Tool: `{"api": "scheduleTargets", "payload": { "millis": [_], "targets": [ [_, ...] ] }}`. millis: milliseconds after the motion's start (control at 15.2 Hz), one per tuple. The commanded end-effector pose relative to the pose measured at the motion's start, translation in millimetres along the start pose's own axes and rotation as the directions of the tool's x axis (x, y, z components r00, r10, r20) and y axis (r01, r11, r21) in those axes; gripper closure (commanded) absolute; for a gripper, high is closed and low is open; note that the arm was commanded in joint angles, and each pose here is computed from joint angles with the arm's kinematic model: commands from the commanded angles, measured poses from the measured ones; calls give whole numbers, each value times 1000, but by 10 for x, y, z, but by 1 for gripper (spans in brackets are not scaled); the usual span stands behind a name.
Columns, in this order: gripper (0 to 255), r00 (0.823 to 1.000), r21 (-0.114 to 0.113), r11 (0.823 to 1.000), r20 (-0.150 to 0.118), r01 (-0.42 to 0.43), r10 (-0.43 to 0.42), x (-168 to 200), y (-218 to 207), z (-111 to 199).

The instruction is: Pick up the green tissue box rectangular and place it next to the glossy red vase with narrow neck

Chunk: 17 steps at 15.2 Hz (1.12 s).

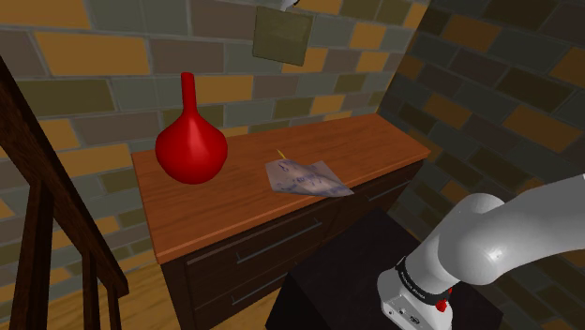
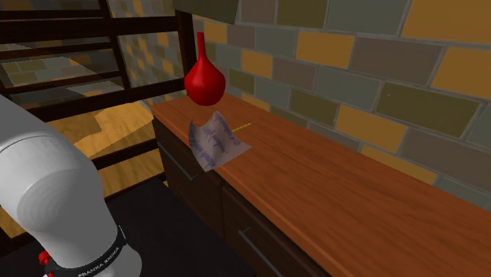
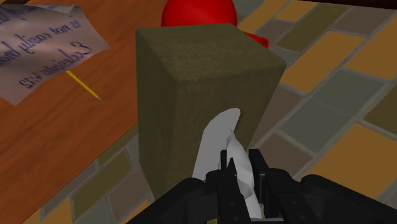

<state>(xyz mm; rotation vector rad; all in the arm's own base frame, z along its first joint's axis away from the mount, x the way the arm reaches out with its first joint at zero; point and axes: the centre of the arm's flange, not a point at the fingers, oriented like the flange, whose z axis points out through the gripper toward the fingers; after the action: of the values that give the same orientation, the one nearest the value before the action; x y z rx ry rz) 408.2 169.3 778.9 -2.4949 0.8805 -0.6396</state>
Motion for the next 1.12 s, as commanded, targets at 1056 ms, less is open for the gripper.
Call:
{"api": "scheduleTargets", "payload": {
  "millis": [1056],
  "targets": [
    [255, 1000, 1, 1000, 0, -1, 1, -1798, -1541, 330]
  ]
}}
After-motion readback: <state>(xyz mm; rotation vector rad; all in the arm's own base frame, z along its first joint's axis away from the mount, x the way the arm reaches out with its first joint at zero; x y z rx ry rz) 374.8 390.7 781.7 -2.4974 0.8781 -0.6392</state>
